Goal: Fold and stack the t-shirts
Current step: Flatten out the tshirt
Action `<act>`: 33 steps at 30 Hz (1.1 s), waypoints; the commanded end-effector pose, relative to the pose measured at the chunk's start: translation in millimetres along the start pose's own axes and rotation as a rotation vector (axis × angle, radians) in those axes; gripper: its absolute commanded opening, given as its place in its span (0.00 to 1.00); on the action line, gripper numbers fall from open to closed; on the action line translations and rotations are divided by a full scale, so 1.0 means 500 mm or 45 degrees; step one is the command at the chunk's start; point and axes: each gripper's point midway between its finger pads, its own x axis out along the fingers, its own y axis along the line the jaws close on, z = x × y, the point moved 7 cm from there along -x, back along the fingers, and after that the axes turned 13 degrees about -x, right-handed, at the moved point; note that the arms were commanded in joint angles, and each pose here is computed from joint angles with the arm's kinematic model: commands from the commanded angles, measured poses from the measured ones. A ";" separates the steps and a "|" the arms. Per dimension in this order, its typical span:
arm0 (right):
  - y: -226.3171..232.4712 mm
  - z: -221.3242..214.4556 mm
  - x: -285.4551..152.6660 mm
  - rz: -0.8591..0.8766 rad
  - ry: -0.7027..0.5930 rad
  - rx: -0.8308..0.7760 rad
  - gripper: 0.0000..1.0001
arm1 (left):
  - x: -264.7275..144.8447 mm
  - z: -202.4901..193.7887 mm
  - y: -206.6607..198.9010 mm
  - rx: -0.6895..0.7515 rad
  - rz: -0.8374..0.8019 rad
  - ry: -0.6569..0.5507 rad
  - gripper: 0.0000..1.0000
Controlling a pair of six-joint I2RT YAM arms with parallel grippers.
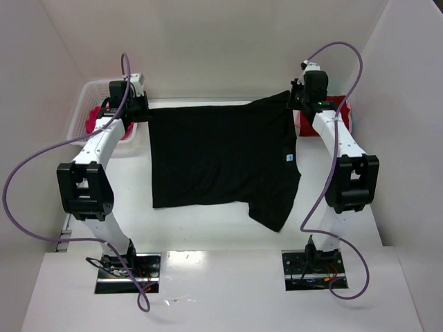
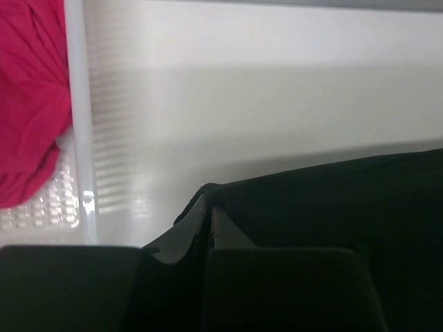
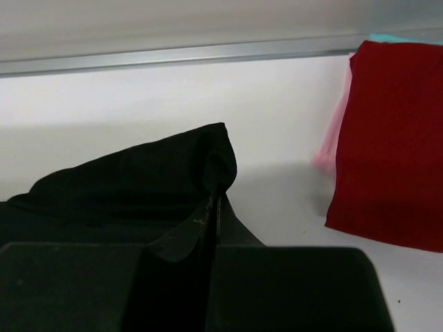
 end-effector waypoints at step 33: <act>-0.027 -0.031 0.183 0.073 -0.076 -0.073 0.01 | 0.221 0.078 0.036 0.103 0.004 0.010 0.00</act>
